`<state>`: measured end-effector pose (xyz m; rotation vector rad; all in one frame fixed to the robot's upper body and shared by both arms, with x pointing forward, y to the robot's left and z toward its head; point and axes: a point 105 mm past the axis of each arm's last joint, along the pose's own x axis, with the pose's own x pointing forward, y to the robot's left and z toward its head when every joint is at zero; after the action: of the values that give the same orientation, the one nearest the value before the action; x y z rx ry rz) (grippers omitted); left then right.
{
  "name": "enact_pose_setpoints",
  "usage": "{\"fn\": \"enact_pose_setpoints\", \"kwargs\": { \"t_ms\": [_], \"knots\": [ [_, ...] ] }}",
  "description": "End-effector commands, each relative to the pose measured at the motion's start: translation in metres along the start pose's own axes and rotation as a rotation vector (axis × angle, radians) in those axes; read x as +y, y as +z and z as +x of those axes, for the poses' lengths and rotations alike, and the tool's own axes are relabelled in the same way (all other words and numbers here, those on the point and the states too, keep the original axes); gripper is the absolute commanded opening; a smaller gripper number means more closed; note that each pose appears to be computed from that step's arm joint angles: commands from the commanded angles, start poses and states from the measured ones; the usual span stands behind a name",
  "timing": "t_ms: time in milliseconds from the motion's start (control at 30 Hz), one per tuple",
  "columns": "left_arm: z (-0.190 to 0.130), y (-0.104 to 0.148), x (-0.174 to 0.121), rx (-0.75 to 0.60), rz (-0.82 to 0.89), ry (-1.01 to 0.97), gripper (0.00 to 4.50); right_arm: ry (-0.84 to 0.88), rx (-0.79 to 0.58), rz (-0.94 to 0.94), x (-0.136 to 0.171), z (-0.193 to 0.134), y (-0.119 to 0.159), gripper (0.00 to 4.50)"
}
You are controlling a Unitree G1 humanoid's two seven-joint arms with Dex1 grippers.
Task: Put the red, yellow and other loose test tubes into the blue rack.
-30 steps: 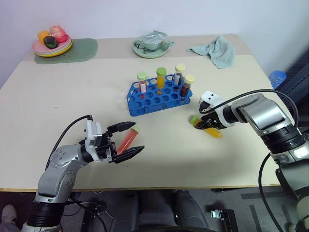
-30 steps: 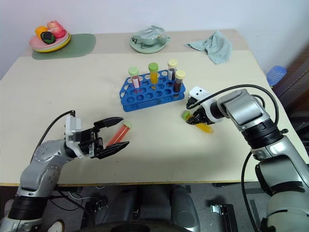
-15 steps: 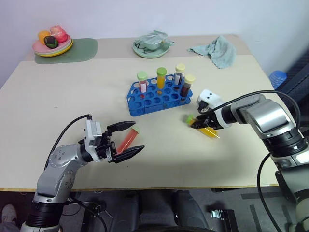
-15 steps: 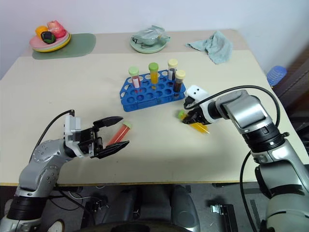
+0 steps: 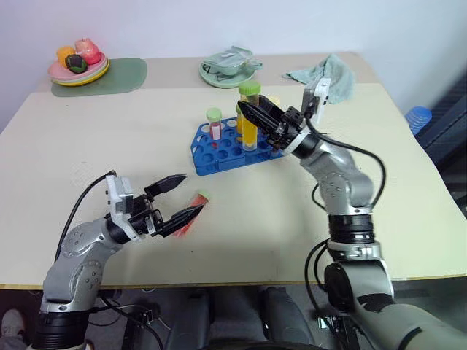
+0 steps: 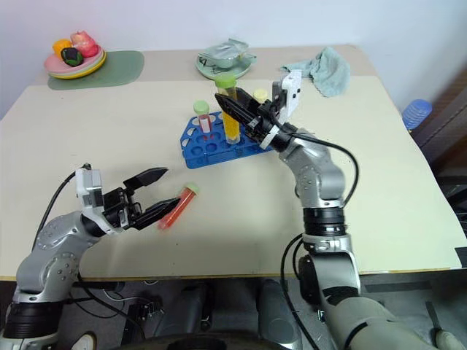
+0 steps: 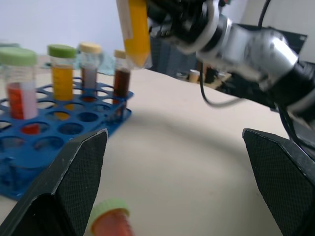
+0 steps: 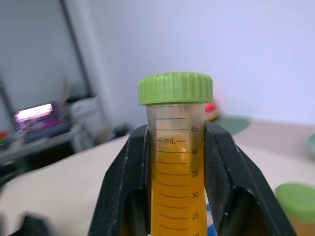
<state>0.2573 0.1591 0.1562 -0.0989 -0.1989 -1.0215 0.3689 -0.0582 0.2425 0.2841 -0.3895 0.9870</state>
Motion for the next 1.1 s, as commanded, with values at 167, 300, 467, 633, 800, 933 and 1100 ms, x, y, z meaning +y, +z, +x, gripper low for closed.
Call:
{"fn": "enact_pose_setpoints", "kwargs": {
  "t_ms": [167, 300, 467, 633, 800, 933, 1100],
  "knots": [
    [-0.015, 0.019, -0.001, -0.035, 0.019, 0.061, 4.5, -0.158, -0.219, -0.105, -0.023, 0.013, -0.012, 0.83],
    [-0.019, 0.026, 0.002, -0.052, 0.029, 0.104, 4.5, -0.217, -0.242, -0.128, -0.031, 0.012, -0.023, 0.83],
    [-0.02, 0.031, 0.006, -0.068, 0.054, 0.158, 4.5, -0.245, -0.23, -0.14, -0.036, 0.01, -0.036, 0.83],
    [-0.017, 0.031, 0.008, -0.073, 0.092, 0.191, 4.5, -0.288, -0.23, -0.174, -0.042, 0.006, -0.038, 0.83],
    [-0.012, 0.029, 0.01, -0.076, 0.106, 0.21, 4.5, -0.283, -0.219, -0.169, -0.04, 0.004, -0.044, 0.83],
    [-0.009, 0.029, 0.012, -0.084, 0.119, 0.226, 4.5, -0.29, -0.2, -0.166, -0.039, 0.0, -0.052, 0.83],
    [-0.006, 0.03, 0.013, -0.088, 0.122, 0.226, 4.5, -0.299, -0.164, -0.162, -0.039, -0.003, -0.061, 0.83]
  ]
}}
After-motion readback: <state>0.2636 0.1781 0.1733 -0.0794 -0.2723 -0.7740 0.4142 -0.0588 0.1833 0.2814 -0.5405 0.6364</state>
